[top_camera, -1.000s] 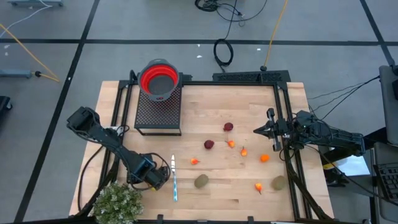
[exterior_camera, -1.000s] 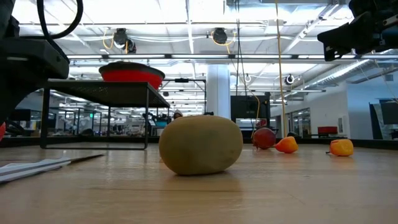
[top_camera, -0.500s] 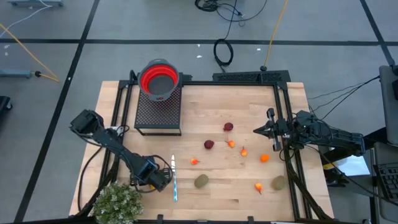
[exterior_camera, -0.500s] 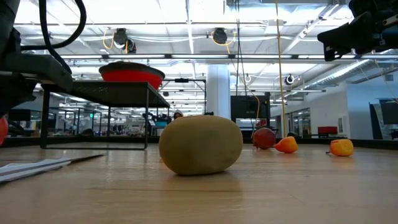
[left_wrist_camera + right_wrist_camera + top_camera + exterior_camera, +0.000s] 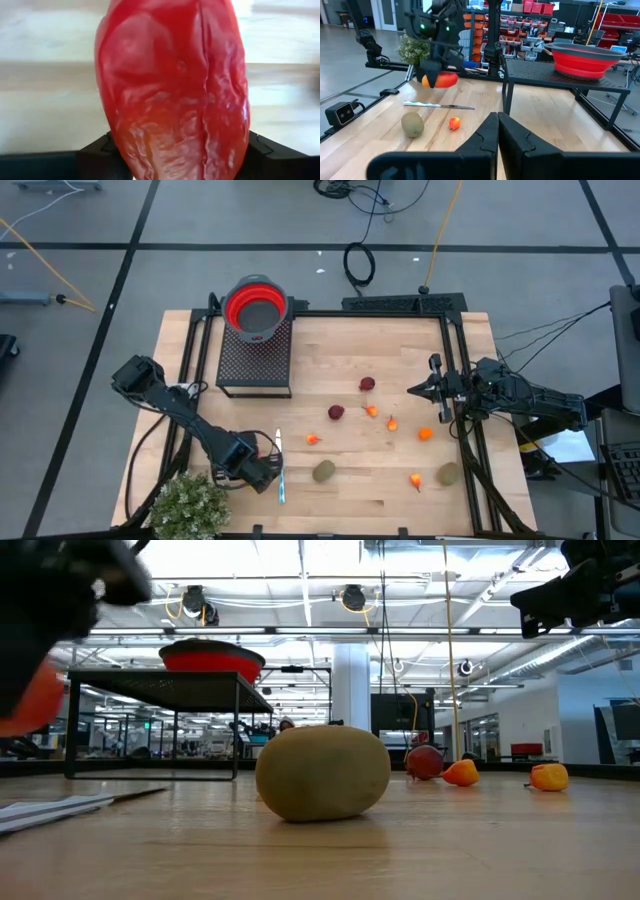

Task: Pick & Place Fruit
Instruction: Put the mango into the red strainer bowl on the shelf

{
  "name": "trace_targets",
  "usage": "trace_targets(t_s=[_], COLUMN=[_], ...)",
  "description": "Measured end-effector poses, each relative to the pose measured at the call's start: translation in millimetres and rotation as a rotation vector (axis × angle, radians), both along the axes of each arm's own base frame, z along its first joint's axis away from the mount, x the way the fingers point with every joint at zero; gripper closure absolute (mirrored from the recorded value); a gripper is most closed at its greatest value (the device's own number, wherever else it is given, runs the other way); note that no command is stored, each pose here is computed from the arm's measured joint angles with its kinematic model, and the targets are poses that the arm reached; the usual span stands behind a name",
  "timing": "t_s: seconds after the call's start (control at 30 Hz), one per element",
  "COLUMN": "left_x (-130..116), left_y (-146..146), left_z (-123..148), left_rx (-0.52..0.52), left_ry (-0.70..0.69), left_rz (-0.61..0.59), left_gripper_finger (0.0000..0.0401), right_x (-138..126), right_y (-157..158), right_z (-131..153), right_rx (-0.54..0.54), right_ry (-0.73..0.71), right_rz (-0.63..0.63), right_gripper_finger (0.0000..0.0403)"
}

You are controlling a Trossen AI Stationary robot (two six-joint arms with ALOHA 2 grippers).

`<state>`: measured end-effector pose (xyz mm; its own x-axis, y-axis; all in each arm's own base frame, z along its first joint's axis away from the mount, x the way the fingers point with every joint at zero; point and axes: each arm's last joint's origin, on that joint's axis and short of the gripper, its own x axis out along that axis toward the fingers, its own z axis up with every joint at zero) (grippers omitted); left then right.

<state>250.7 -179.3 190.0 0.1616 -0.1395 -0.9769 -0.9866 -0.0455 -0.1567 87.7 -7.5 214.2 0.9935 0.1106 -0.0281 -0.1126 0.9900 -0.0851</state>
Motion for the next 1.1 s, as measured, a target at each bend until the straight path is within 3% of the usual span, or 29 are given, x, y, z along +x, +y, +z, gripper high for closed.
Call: trace_targets(t_s=[0.13, 0.3, 0.53, 0.8, 1.1], left_x=[13, 28, 58, 87, 100], left_y=[0, 3, 6, 10, 10], left_z=[17, 38, 62, 89, 121], left_rx=[0.151, 0.325, 0.499, 0.742, 0.985], left_ry=[-0.171, -0.341, -0.598, -0.887, -1.154], left_rz=[-0.043, -0.118, -0.357, -0.612, -0.698], left_gripper_finger=[0.0201, 0.0199, 0.0175, 0.0197, 0.0179], right_x=[0, 0, 0, 0, 0], right_y=[0, 0, 0, 0, 0], right_z=[0, 0, 0, 0, 0], right_rx=[0.000, 0.002, 0.002, 0.001, 0.000], right_ry=[0.000, 0.000, 0.000, 0.000, 0.000], right_rz=[0.000, 0.001, 0.001, 0.001, 0.001], right_gripper_finger=[0.0403, 0.0403, 0.0403, 0.0403, 0.0403])
